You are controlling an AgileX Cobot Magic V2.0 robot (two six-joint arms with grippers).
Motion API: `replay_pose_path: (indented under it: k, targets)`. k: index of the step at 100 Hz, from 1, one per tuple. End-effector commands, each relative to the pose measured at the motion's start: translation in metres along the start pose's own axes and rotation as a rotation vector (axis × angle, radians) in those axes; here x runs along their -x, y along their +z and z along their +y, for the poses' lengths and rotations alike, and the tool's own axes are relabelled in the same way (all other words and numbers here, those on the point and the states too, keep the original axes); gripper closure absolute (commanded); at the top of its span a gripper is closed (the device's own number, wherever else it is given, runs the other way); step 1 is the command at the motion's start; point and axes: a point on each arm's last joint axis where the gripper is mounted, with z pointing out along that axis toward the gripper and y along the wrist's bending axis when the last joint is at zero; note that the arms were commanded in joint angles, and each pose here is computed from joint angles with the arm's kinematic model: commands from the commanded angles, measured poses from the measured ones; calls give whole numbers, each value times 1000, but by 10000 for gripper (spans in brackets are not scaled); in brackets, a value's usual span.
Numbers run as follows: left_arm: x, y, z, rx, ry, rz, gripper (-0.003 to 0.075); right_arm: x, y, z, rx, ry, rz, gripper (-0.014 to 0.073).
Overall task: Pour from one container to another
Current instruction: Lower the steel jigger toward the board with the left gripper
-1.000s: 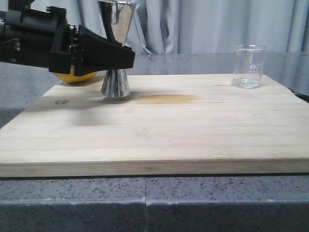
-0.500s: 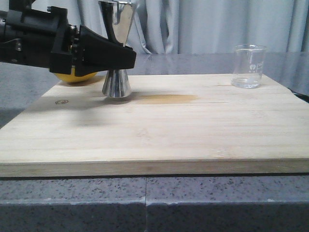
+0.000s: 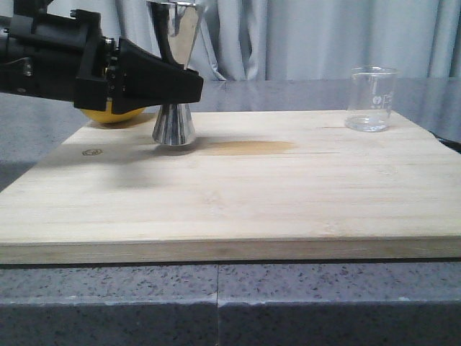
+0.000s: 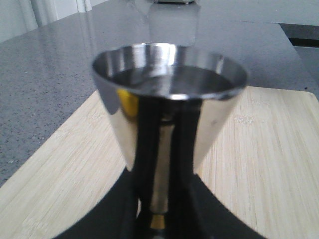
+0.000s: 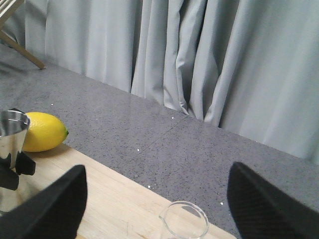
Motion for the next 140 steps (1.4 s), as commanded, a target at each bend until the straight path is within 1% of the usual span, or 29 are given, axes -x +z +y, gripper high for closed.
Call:
replay_pose_path:
  k: [1,28,53,140]
  targets:
    - [31,-5,-1,-11,33,-163,739,13,-3,1,12,5,-62,61]
    - [31,-5,-1,-7,32,-161,739,14,-3,1,15,5,-64,62]
    - [31,-13,5,15,31,-167,739,14,-3,1,19,5,-66,61]
    - [30,-13,4,15,23,-167,739,14,-3,2,24,5,-70,61]
